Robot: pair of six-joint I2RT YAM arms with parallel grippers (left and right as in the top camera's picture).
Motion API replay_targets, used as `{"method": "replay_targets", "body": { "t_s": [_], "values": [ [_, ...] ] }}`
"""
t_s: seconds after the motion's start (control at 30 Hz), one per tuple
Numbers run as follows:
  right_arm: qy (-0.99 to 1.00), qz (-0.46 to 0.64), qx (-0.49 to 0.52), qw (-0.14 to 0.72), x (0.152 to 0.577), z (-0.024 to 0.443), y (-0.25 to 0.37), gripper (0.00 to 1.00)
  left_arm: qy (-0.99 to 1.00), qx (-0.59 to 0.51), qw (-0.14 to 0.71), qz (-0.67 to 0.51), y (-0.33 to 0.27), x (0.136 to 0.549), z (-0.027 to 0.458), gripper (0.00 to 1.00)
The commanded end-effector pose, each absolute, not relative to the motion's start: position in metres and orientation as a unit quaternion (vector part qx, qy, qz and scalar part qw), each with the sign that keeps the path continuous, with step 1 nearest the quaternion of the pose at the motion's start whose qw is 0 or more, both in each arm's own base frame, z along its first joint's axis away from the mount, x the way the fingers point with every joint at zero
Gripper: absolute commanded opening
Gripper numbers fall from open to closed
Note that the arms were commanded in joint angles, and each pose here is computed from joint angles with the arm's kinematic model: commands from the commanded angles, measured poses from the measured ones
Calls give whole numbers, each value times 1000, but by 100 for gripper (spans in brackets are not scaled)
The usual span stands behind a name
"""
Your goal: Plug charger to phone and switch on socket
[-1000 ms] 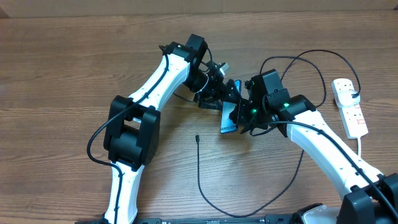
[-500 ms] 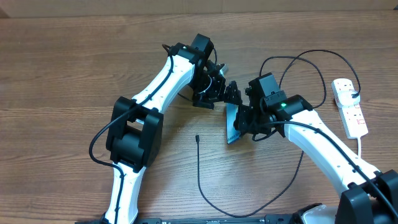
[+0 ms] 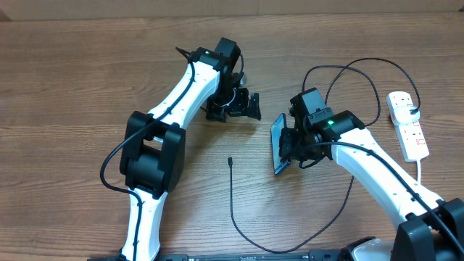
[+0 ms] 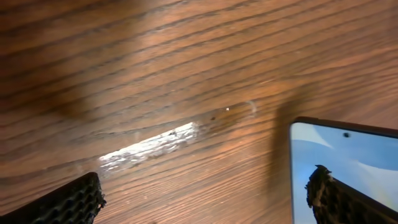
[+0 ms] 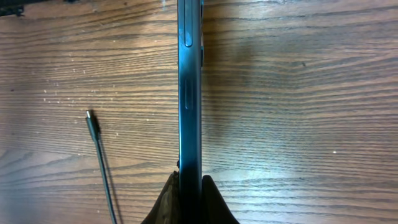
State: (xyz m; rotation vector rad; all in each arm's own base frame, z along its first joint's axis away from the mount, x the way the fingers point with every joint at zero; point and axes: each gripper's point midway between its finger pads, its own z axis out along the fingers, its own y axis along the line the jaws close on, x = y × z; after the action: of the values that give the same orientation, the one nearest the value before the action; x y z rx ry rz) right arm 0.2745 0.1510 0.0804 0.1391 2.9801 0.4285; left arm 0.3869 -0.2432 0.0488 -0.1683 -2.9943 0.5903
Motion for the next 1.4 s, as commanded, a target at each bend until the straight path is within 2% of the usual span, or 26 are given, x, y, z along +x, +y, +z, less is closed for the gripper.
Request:
{"method": "replay_targets", "body": {
  "t_s": [0.0, 0.1, 0.27, 0.53, 0.73, 0.93, 1.23, 1.37],
  "values": [
    [986, 145, 25, 79, 278, 86, 152, 4, -967, -49, 49, 245, -249, 390, 61, 100],
    [985, 154, 26, 76, 279, 87, 151, 4, -922, -86, 62, 372, -267, 388, 89, 100],
    [964, 258, 1, 69, 284, 103, 168, 4, -838, -130, 45, 528, -274, 390, 136, 92],
    [907, 411, 5, 94, 307, 142, 167, 4, -823, -138, 30, 550, -265, 395, 144, 89],
    [855, 502, 1, 129, 327, 178, 168, 4, -776, -140, 34, 614, -275, 392, 170, 87],
    [844, 516, 14, 144, 339, 188, 170, 4, -719, -152, 29, 678, -282, 390, 198, 82],
    [823, 547, 33, 148, 350, 206, 177, 4, -694, -172, 27, 699, -294, 391, 210, 79],
    [820, 551, 38, 148, 352, 209, 178, 4, -682, -177, 31, 709, -299, 395, 218, 71]
  ]
}}
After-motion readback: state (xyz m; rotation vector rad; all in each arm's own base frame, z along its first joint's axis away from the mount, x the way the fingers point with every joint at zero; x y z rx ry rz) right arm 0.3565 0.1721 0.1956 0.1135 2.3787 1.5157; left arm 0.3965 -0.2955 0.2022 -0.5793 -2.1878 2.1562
